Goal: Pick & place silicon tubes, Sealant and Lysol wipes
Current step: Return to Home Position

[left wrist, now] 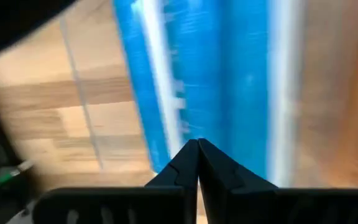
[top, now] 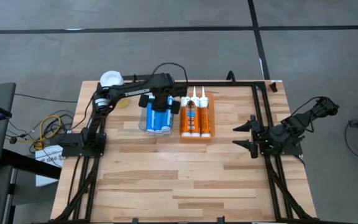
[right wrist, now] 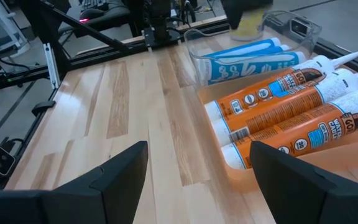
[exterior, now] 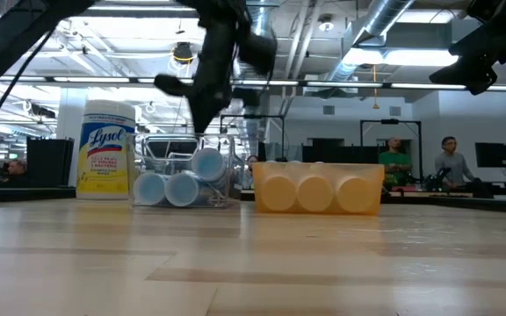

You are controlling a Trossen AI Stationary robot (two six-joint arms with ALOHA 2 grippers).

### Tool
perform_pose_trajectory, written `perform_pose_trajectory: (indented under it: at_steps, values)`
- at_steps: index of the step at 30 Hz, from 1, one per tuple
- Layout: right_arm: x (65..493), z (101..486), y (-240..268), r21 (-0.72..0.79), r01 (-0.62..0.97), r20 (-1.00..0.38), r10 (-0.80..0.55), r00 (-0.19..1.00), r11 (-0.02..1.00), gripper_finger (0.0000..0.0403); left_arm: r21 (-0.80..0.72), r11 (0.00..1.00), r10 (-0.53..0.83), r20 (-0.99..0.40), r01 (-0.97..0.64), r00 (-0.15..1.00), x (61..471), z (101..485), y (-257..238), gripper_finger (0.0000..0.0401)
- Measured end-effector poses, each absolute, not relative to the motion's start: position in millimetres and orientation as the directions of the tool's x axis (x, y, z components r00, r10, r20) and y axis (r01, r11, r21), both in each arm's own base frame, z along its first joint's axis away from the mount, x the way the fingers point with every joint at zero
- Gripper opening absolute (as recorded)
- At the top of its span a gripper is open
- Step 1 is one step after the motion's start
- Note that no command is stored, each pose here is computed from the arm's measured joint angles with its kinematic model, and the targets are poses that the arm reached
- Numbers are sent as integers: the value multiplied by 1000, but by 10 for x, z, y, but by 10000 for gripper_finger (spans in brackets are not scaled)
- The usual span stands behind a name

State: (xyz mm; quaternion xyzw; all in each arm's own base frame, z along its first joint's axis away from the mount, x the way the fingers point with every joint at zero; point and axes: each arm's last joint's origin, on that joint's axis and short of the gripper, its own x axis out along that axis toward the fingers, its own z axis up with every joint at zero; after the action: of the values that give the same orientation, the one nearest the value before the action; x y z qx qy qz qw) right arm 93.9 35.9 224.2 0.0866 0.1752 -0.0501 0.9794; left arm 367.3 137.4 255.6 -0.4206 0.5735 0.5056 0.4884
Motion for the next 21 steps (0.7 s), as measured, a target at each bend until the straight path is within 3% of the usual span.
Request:
perform_pose_trajectory:
  at_steps: [7, 15, 21]
  values:
    - [940, 2242, 360, 153, 125, -352, -64, 934, 980, 276, -67, 215, 85, -992, -974, 88, 3564, 3370, 880, 1]
    - [933, 2283, 357, 159, 123, -346, -61, 936, 980, 276, -123, 333, 393, -883, -935, 256, 3219, 3943, 45, 1]
    - [909, 2458, 342, 177, 118, -307, -59, 950, 977, 276, -151, 385, 528, -773, -910, 351, 2984, 4179, -237, 0]
